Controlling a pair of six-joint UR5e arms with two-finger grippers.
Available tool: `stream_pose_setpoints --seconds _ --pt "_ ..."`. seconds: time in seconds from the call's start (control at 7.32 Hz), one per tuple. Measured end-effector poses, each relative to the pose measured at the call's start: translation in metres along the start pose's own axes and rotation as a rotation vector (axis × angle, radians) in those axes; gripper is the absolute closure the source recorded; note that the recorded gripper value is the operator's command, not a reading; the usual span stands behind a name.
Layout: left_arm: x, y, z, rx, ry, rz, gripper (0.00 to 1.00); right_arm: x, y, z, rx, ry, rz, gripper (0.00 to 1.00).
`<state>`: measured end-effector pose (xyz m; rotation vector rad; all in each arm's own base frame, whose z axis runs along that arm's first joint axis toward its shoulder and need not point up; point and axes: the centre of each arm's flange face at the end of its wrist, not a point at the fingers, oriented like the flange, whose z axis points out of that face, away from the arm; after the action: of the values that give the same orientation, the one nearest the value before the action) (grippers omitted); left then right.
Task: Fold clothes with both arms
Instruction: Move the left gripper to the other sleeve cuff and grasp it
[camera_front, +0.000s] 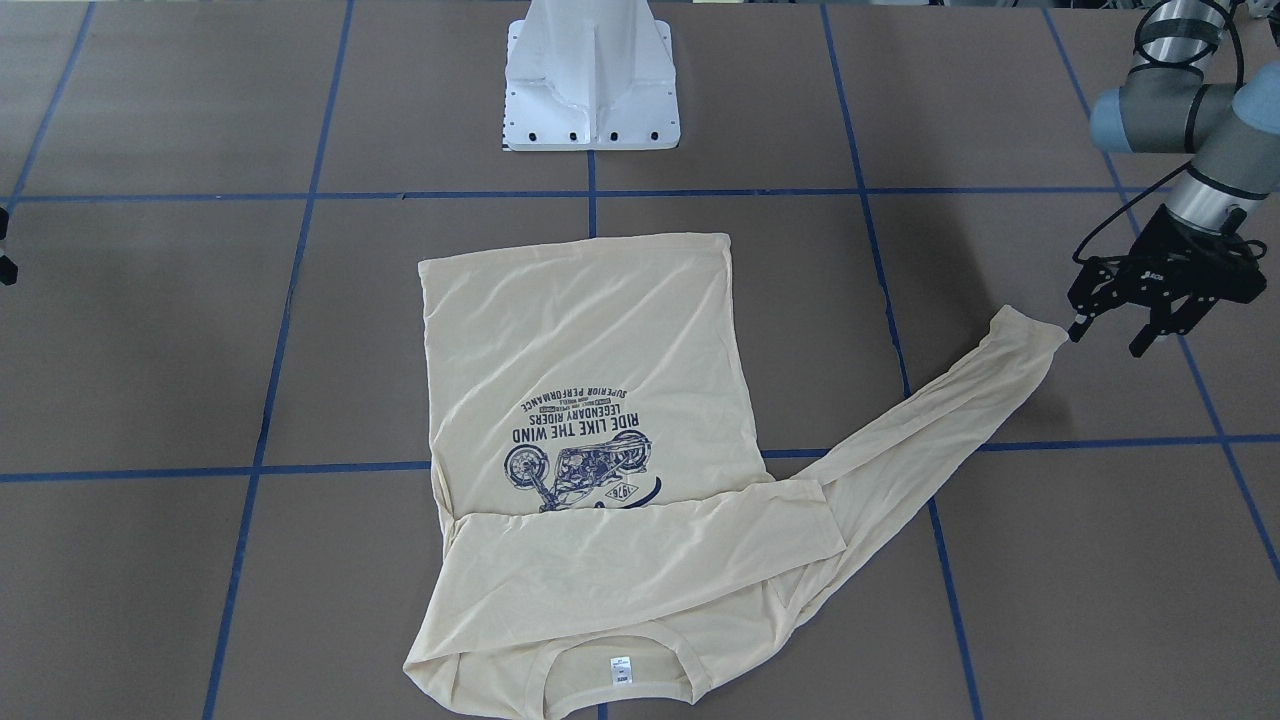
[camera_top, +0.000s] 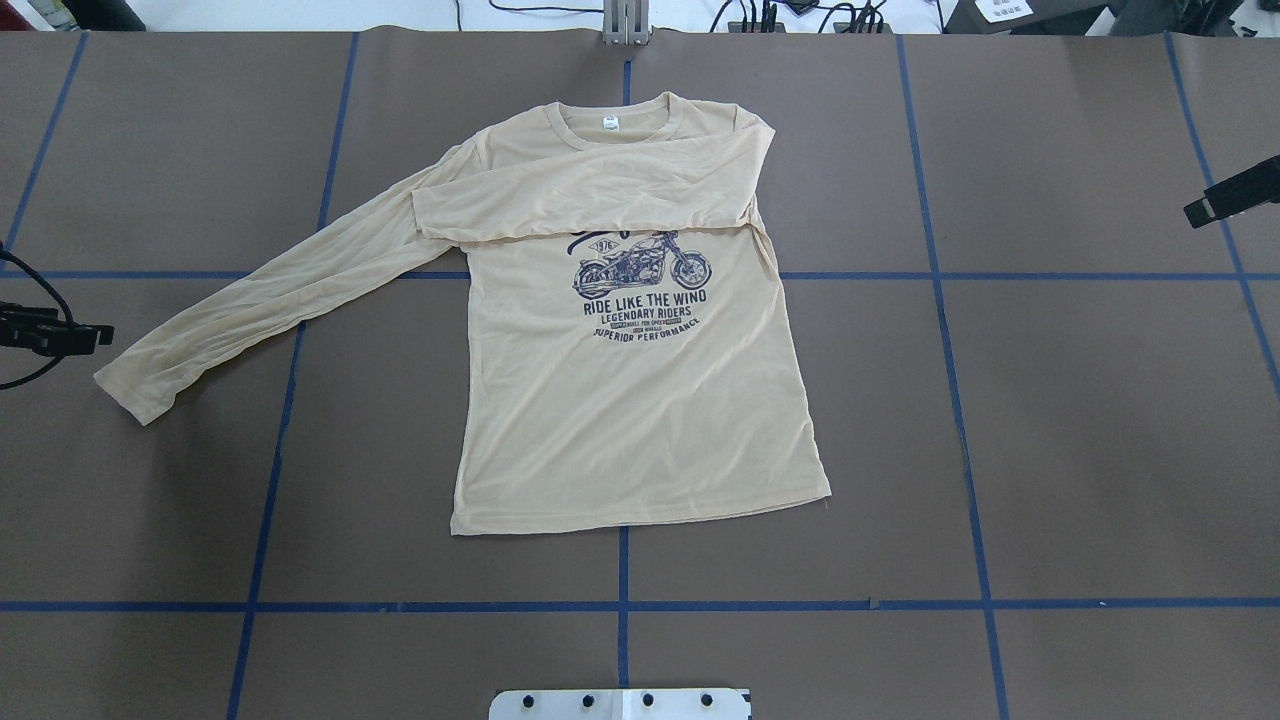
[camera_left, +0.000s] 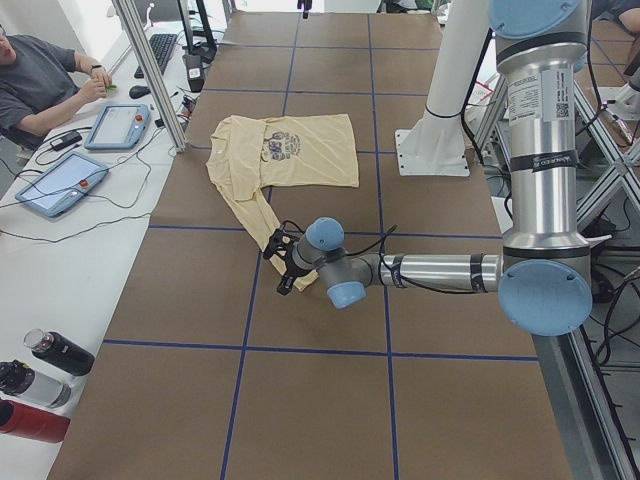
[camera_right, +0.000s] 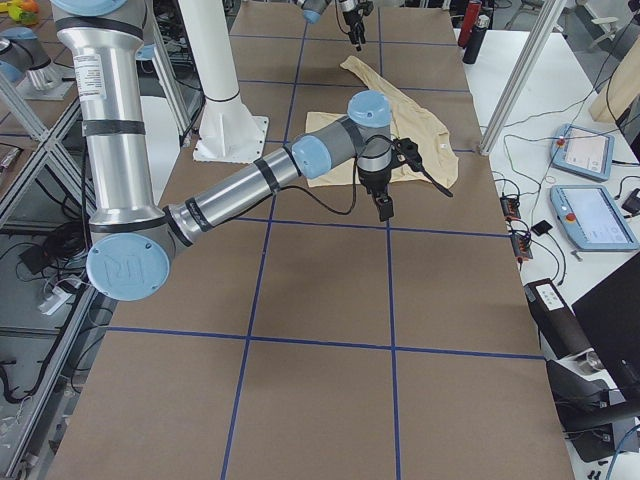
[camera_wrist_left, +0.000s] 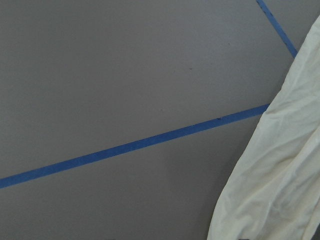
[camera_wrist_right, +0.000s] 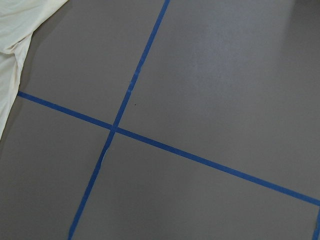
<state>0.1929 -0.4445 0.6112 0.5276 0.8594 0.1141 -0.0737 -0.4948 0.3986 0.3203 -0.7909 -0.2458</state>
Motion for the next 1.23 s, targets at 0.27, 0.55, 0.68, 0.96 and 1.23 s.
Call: stream_pose_setpoints --seconds 0.27,0.55,0.68,0.96,1.23 --pt "0.009 0.004 0.009 -0.017 0.013 0.012 0.38 0.002 0.0 0.001 -0.001 0.001 0.001 0.0" --pt "0.015 0.01 0.016 -0.036 0.02 0.022 0.41 0.003 0.0 0.001 -0.002 0.005 0.002 0.0" --pt "0.016 0.014 0.02 -0.046 0.021 0.025 0.45 0.003 0.0 0.002 -0.003 0.007 0.003 0.0" --pt "0.012 0.022 0.026 -0.052 0.027 0.031 0.64 0.004 0.0 0.002 -0.003 0.012 0.004 0.0" --pt "0.005 0.03 0.031 -0.048 0.036 0.035 0.88 0.004 0.0 0.002 -0.002 0.012 0.003 0.0"
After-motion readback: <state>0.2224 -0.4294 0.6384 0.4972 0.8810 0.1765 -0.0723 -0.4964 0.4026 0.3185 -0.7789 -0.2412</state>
